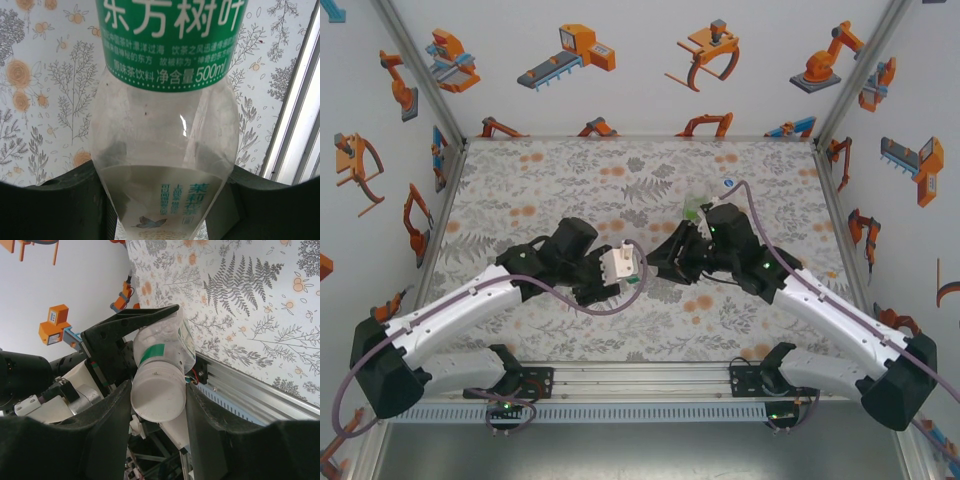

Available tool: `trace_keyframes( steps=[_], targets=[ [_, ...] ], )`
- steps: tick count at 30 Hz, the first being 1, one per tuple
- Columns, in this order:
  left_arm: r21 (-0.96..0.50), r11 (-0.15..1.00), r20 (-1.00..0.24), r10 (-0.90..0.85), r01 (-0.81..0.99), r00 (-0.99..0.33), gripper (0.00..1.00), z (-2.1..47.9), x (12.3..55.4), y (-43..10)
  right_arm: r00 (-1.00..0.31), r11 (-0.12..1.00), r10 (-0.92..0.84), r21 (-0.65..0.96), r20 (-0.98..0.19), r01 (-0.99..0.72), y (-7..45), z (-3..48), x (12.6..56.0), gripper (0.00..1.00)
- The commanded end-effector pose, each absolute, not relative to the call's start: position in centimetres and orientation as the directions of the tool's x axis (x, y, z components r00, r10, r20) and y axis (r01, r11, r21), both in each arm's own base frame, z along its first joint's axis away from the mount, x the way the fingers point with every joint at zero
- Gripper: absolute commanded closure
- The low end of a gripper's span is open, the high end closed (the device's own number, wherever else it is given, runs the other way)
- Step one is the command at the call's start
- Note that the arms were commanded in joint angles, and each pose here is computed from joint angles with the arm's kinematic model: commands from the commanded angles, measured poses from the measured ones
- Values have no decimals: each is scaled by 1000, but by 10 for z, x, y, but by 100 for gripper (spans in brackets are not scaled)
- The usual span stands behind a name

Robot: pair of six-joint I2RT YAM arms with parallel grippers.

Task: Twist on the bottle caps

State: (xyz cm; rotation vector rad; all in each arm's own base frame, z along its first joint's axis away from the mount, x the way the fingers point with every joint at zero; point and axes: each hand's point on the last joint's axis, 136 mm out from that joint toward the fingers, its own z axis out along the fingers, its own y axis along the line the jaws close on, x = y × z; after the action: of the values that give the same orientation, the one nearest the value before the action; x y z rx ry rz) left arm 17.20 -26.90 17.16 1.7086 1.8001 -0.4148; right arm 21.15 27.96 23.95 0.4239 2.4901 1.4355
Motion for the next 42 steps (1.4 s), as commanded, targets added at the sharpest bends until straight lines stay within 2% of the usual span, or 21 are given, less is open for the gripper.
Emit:
trace_keyframes(
  steps=[1, 5, 9, 13, 21, 26, 30, 33, 36, 40, 42],
  targets=[
    [261, 52, -811, 554, 964, 190, 100, 241, 172, -320, -945, 427, 324, 898, -42, 107, 294, 251, 207, 71],
    [254, 42, -803, 565, 966, 187, 100, 233, 170, -319, -942, 430, 309, 903, -128, 19, 290, 263, 209, 57],
    [244, 43, -806, 565, 969, 178, 100, 232, 168, -317, -934, 460, 305, 887, -185, -26, 280, 269, 211, 49],
    [238, 53, -801, 576, 970, 165, 100, 229, 168, -315, -909, 472, 322, 877, -265, -88, 269, 282, 214, 34],
    [226, 58, -806, 572, 972, 153, 100, 229, 165, -312, -856, 488, 325, 847, -402, -212, 249, 315, 220, 28],
    [221, 54, -808, 570, 974, 152, 100, 229, 163, -312, -773, 496, 282, 776, -568, -389, 242, 347, 216, 28],
    [205, 34, -810, 566, 978, 150, 100, 230, 158, -312, -583, 513, 176, 579, -793, -633, 238, 370, 208, 30],
    [183, 10, -812, 566, 983, 146, 100, 229, 153, -312, -299, 418, 28, 283, -954, -863, 242, 387, 182, 30],
    [164, -11, -814, 564, 986, 141, 100, 228, 147, -311, -90, 317, -102, 53, -991, -947, 245, 387, 161, 28],
    [150, -26, -817, 560, 988, 139, 100, 228, 143, -311, 156, 39, -223, -169, -962, -985, 253, 370, 124, 28],
    [144, -30, -816, 562, 989, 136, 100, 229, 142, -311, 233, -65, -235, -224, -944, -972, 255, 364, 113, 30]
  ],
)
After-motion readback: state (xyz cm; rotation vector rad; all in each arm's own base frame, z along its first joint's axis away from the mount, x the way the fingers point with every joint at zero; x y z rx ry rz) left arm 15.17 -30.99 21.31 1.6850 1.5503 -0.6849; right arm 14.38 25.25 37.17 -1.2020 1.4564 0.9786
